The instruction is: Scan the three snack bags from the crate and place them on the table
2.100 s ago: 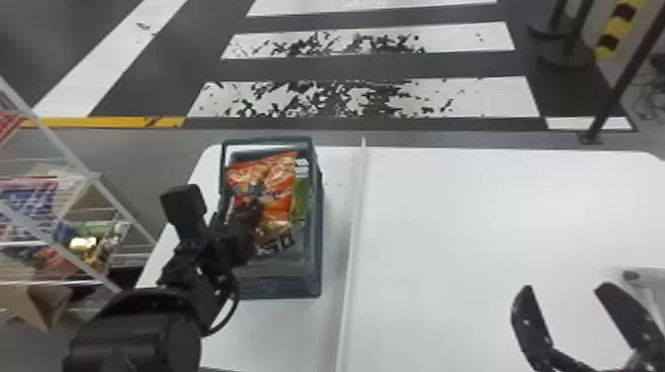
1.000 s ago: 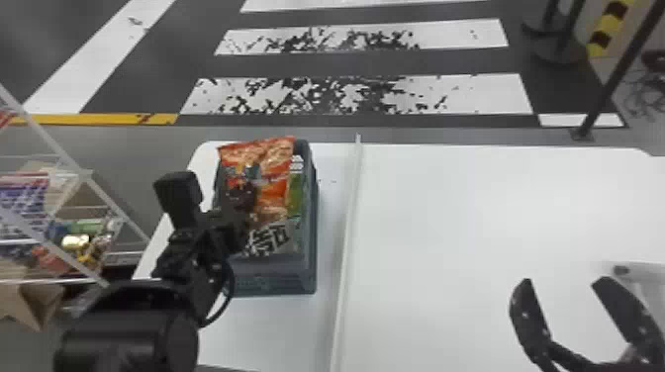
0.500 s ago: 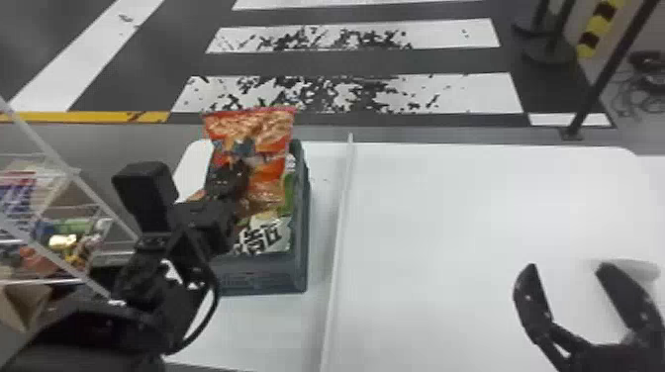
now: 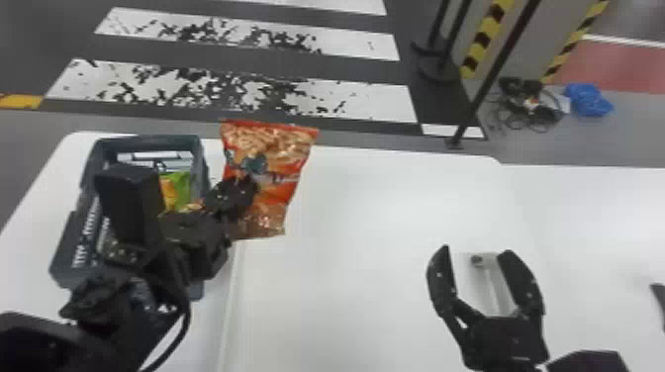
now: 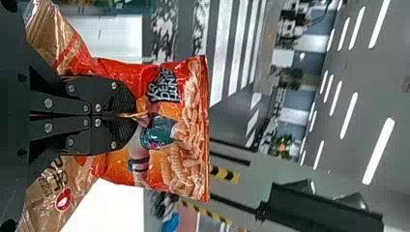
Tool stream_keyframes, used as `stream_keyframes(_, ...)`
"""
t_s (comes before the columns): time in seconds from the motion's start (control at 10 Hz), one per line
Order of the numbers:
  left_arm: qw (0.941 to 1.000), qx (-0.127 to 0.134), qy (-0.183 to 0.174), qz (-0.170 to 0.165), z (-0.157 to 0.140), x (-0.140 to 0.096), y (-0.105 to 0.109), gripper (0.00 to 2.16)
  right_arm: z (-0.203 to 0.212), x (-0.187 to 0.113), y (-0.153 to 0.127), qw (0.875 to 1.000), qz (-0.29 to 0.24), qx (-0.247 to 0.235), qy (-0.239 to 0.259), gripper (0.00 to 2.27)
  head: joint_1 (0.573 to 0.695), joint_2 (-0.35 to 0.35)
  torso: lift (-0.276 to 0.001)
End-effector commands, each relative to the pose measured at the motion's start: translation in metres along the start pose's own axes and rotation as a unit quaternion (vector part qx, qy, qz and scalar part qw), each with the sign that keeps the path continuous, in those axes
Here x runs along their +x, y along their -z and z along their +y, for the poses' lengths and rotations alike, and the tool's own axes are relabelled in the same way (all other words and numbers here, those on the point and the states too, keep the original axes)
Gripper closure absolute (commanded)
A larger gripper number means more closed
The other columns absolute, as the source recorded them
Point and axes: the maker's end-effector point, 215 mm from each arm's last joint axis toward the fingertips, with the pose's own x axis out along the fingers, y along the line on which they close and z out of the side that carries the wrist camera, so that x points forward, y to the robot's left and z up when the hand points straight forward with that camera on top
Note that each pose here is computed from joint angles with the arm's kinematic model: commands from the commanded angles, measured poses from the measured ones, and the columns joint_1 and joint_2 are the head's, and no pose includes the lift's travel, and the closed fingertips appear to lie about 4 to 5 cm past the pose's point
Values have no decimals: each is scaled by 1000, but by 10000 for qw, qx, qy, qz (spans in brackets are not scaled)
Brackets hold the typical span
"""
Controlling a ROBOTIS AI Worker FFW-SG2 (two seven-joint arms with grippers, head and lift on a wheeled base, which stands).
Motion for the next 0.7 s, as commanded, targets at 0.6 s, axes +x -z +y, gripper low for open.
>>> stream_keyframes(0.6, 9645, 149, 2127, 1557, -204, 52, 204, 2135, -6, 5, -29, 9990, -356, 241, 103, 107, 695, -350, -37)
